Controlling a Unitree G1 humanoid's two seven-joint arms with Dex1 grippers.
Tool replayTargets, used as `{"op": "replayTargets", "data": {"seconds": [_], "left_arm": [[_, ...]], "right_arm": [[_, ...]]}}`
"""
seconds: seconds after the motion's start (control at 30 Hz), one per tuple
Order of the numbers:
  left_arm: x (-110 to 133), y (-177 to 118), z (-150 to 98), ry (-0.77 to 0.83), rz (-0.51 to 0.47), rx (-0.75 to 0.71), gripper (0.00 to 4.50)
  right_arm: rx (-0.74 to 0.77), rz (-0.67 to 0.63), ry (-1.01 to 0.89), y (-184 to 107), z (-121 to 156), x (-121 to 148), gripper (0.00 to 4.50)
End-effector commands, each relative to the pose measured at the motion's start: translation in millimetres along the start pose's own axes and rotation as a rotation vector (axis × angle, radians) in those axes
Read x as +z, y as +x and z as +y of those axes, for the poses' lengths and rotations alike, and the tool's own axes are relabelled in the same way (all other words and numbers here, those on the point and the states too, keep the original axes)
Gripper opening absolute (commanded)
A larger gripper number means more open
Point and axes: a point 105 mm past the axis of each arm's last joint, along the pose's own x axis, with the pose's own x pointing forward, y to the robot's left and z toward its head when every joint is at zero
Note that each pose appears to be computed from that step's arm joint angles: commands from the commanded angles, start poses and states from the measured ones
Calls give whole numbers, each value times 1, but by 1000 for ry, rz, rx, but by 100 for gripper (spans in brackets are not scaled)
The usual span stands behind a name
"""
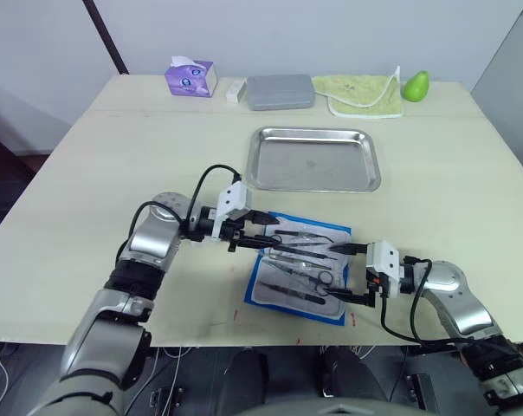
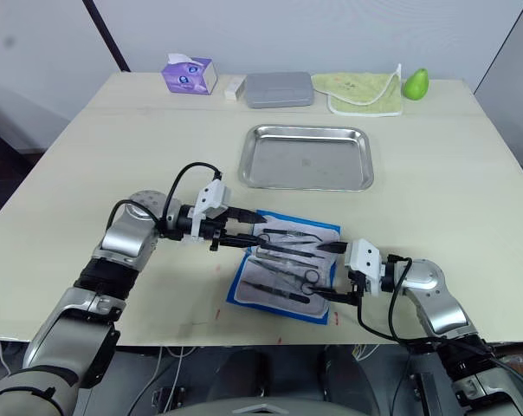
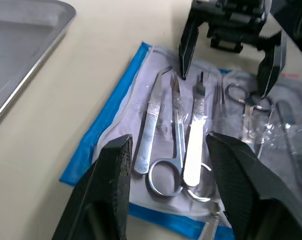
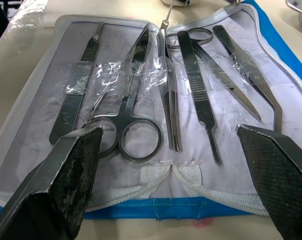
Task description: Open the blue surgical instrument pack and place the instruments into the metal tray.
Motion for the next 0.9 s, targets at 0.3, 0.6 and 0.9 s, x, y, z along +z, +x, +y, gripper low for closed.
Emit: {"op": "replayTargets", "data": {"seconds": [0.3, 0.6, 0.9], "left_arm": [[4, 23, 19, 107, 66, 3, 239], [-1, 32, 21, 133, 128, -9, 239], [-8, 37, 18, 143, 186, -29, 2]], "right_arm": [[-12, 114, 69, 2, 11, -27, 450], [-17, 120, 72, 2, 13, -27, 450], [-15, 129, 78, 3, 14, -29, 450]]}}
